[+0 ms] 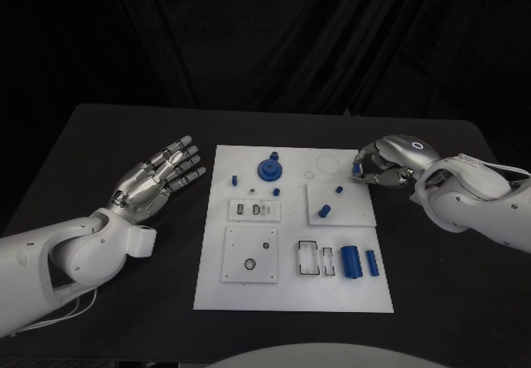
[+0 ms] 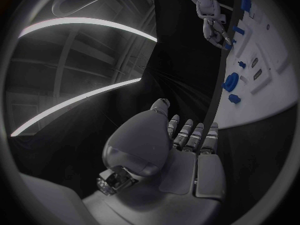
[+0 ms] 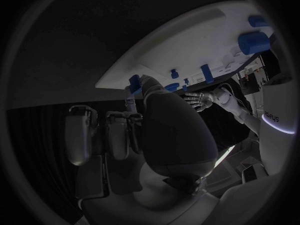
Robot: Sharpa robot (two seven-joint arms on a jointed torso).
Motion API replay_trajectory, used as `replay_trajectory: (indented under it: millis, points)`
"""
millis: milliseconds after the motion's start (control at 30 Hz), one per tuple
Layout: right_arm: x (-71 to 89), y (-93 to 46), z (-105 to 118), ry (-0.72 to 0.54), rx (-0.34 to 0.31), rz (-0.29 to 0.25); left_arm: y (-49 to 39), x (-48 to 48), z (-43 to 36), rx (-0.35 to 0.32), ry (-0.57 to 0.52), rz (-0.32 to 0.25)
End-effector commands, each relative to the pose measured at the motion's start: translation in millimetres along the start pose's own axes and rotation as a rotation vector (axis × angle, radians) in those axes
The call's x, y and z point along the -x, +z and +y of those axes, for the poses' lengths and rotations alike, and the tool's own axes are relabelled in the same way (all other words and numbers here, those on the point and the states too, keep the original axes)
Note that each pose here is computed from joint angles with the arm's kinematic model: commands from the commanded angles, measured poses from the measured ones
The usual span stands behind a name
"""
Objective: Assemble the parts on the task board
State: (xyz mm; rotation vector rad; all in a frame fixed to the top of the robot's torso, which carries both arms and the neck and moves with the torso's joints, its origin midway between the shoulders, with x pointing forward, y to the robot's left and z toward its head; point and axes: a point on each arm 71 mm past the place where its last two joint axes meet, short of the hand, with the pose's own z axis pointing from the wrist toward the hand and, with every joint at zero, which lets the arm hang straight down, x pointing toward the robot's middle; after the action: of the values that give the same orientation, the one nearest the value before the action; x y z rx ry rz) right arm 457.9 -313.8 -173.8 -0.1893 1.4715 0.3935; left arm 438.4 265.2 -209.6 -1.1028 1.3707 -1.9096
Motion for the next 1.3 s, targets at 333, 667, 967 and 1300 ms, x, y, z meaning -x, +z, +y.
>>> replay_trajectory:
  millis: [333,667,967,1300]
  points:
    - [31.6,2.2,73,0.101,0.211,-0.201,0.8,-3.9,0.8,-0.006,-0.01,0.015]
    - [8.9,14.3,135,0.179,0.334,-0.139,1.4,-5.8,1.3,-0.007,-0.013,0.018]
    - [-20.2,21.0,165,0.138,0.35,-0.024,0.5,-6.9,0.9,-0.007,-0.013,0.018]
    - [-33.3,26.5,175,0.095,0.321,0.058,2.2,-8.3,1.9,-0.006,-0.016,0.023]
